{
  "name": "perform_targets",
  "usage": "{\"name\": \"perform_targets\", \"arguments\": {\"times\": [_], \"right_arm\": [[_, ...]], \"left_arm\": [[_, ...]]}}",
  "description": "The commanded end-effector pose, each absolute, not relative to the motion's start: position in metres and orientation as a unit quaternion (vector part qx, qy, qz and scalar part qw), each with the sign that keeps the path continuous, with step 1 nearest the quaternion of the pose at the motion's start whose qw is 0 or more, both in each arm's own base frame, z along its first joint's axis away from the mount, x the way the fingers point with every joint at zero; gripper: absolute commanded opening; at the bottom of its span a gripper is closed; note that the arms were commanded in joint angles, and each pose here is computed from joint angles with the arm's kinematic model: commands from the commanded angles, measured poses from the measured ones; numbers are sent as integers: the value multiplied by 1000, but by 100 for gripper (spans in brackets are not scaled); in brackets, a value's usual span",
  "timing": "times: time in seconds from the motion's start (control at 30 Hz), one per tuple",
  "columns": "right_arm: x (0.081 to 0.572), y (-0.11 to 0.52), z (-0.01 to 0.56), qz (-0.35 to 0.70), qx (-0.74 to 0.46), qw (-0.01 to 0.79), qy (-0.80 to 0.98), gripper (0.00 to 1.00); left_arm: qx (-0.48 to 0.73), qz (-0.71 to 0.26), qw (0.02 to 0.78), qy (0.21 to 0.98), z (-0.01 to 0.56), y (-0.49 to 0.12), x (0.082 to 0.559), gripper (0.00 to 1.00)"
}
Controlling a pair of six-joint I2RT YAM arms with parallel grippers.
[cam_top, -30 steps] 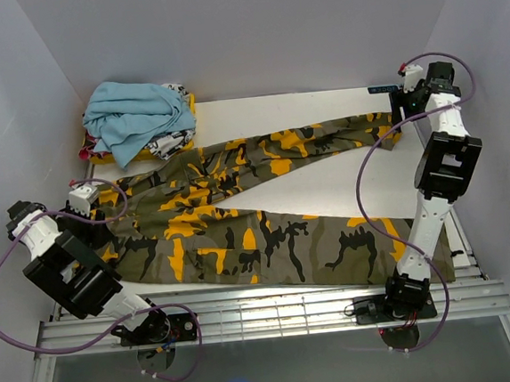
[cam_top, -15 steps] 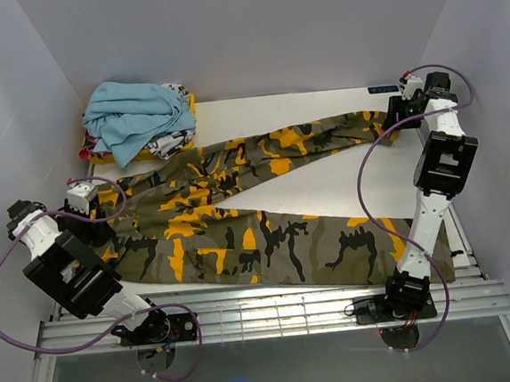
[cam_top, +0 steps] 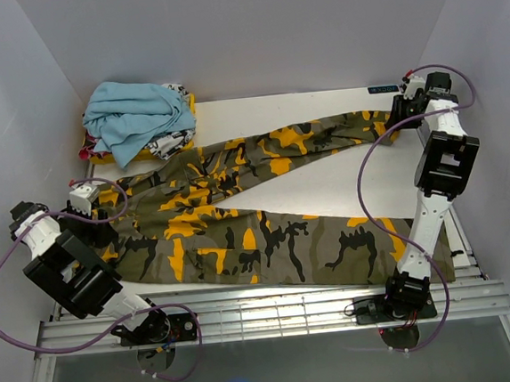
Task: Fold and stack the trousers
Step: Flatten the trousers out
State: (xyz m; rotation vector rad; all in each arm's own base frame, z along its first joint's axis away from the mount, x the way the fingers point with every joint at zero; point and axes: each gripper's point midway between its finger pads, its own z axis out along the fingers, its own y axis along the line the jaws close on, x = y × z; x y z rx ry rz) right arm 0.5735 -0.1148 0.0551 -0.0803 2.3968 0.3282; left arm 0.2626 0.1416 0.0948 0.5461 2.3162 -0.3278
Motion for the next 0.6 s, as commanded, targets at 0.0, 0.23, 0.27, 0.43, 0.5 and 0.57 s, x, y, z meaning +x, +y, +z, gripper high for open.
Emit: {"name": "perform_targets", "arguments": {"times": [0.0,0.23,0.27,0.43,0.5,0.57], "right_arm": [[583,-122,117,100,-37,424,900,44],[578,-93,123,184,-30,428,884,51],[579,-91,120,186,-30,426,885,52],[585,-94,111,174,-26,427,887,56],[588,-96,106,171,-23,424,889,56],[588,-98,99,164,-18,420,893,56]], "left_arm": [[219,-138,378,889,99,134,266,84],[223,-137,378,888,99,133,267,85],[223,-138,377,888,98,132,267,85],[224,-138,379,887,100,131,268,85],[224,-138,378,887,100,130,268,85],[225,-138,379,887,100,130,268,85]]}}
